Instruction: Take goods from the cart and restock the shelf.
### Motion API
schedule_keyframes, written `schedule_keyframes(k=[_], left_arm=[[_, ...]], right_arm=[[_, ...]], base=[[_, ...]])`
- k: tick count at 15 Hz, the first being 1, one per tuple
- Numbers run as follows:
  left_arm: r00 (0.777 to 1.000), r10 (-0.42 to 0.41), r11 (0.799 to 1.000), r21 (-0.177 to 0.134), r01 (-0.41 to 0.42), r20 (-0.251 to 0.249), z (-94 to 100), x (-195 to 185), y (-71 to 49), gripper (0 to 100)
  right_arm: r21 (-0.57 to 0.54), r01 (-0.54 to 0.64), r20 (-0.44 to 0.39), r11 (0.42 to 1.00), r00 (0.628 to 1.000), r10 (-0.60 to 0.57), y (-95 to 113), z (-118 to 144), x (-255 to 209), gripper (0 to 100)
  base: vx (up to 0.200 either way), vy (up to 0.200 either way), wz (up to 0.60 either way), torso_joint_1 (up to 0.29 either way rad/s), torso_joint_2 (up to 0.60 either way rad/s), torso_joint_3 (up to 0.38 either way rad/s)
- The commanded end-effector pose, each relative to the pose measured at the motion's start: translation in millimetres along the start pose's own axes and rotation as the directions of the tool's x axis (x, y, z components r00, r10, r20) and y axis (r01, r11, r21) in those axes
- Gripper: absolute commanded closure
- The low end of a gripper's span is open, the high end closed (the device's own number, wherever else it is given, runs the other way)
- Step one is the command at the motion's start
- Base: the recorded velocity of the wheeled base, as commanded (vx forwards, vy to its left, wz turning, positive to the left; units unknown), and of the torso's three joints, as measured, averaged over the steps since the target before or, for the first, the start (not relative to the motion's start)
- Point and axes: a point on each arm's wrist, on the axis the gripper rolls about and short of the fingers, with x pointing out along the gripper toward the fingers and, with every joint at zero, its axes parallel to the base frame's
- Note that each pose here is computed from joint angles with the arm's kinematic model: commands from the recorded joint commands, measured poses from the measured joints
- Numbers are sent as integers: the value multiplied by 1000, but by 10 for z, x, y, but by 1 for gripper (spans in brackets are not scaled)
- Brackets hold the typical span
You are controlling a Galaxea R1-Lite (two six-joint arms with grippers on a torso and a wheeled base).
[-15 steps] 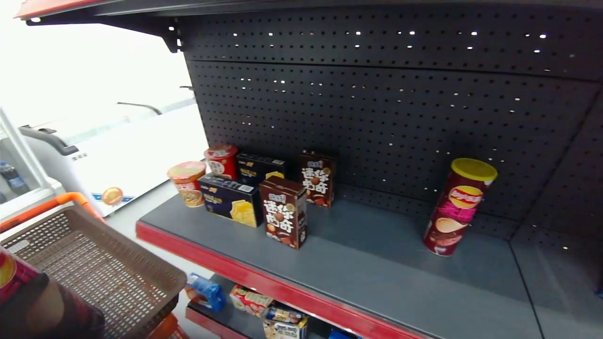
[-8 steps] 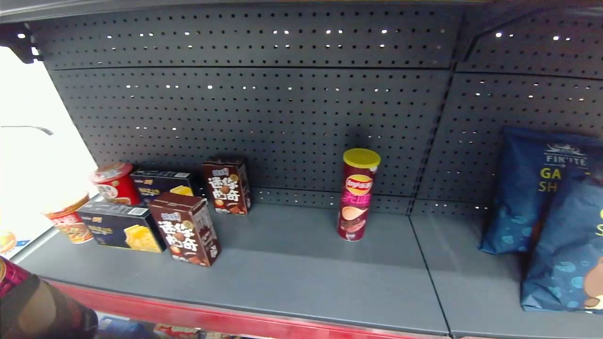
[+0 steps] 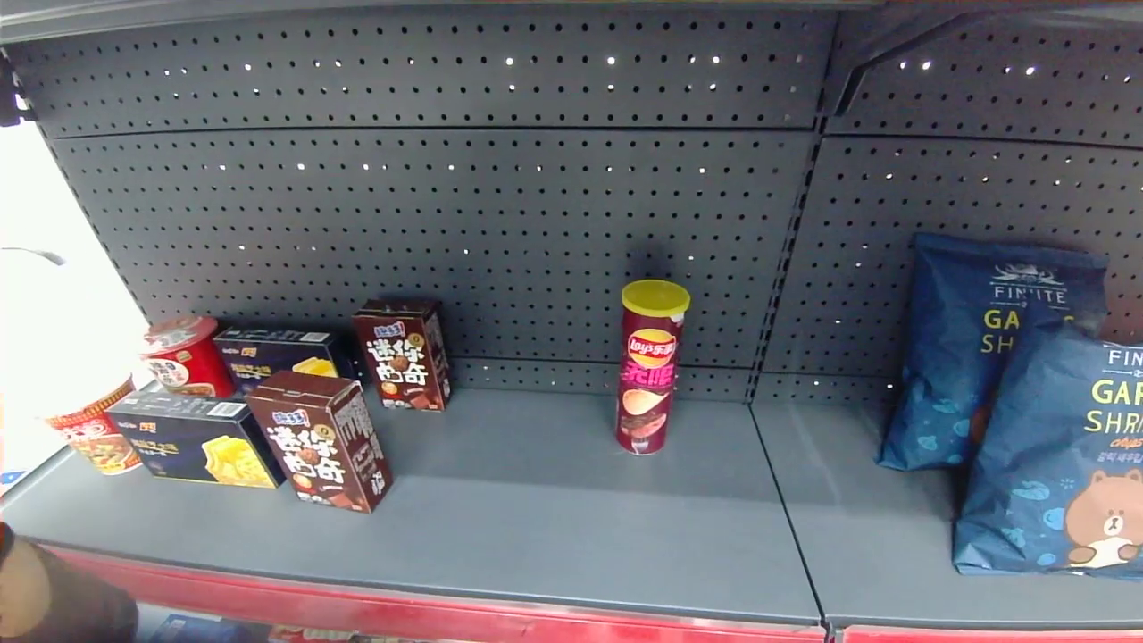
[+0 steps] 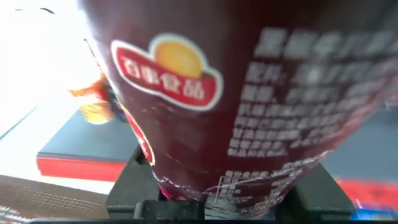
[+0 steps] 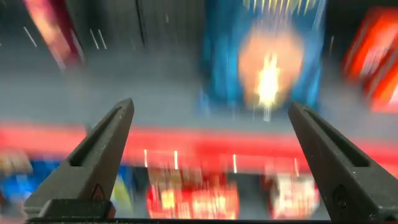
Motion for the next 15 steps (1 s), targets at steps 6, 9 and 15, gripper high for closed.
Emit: schedule_keyframes(k=[6,9,15], left_arm=[[997,55,998,3,-55,48,43,-128,37,100],[999,41,999,6,-41,12,37,-55,20,100],[1000,16,1000,-14,-16,-2,8,-43,12,100]], right_arm=[[7,-462,-196,887,869,454,216,1094,835,0],[62,-534,-322,843,789,523,357,1237,1030,0],[116,-567,-466,815,694,549,843,899,1939,0]], base=[[0,0,0,0,0,0],[0,0,0,0,0,0],[0,0,0,0,0,0]])
